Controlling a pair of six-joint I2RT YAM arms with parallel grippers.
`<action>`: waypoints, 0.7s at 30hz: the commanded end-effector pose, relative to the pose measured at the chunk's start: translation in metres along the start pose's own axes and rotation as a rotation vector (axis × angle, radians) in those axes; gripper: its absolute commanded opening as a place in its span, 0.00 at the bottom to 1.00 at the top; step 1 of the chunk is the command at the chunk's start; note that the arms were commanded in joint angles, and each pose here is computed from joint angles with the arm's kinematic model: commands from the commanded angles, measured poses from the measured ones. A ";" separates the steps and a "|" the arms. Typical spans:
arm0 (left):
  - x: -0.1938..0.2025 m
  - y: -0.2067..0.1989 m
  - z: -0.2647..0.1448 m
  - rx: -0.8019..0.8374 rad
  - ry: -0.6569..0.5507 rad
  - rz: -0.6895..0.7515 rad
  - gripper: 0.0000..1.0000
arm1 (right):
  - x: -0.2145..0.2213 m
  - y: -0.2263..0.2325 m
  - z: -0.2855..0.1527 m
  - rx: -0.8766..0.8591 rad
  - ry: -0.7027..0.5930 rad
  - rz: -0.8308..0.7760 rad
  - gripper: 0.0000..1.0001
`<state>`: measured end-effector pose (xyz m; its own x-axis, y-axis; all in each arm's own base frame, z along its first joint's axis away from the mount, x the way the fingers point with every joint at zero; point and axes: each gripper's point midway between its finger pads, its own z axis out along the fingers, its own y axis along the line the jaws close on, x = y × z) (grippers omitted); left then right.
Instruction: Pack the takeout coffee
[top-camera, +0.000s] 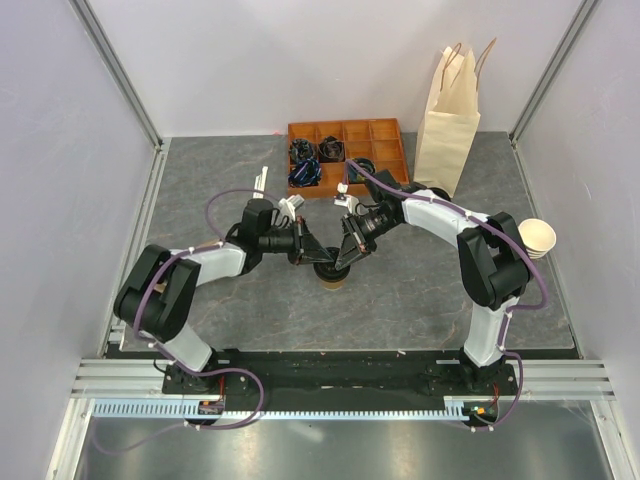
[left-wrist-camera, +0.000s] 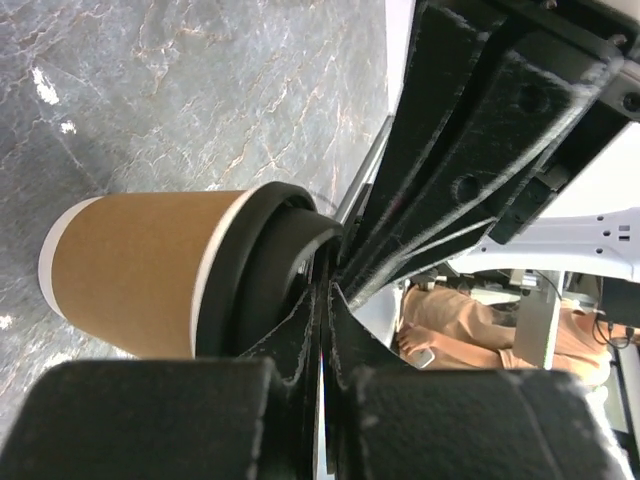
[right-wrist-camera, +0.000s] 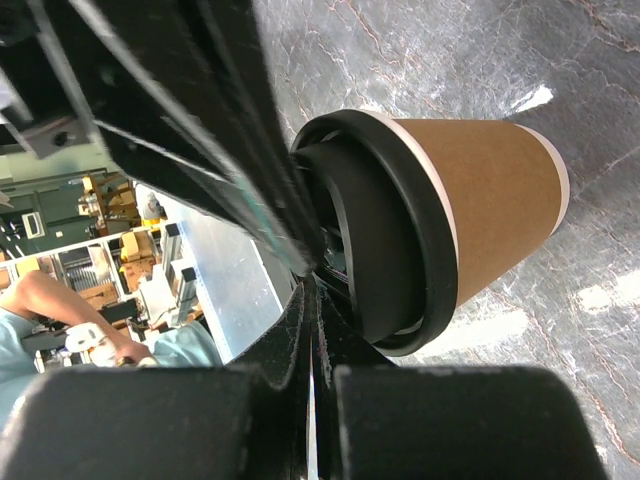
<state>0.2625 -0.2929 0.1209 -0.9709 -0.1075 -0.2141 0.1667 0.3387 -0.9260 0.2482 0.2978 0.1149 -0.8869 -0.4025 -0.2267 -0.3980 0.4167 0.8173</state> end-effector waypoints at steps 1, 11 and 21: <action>-0.015 -0.041 -0.018 0.042 -0.070 0.186 0.02 | 0.007 -0.044 0.005 0.159 0.024 -0.016 0.00; -0.014 -0.069 -0.061 -0.340 -0.092 0.791 0.36 | -0.001 -0.036 0.000 0.160 0.004 -0.026 0.00; -0.008 -0.063 -0.043 -0.552 0.007 1.214 0.39 | 0.000 -0.038 0.002 0.163 0.009 -0.008 0.00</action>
<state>0.2324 -0.2840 0.1948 -0.4327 0.3734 -0.8206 0.8120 0.5568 -0.1748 0.2489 0.2966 0.1158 -0.8895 -0.4004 -0.2202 -0.3936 0.4264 0.8144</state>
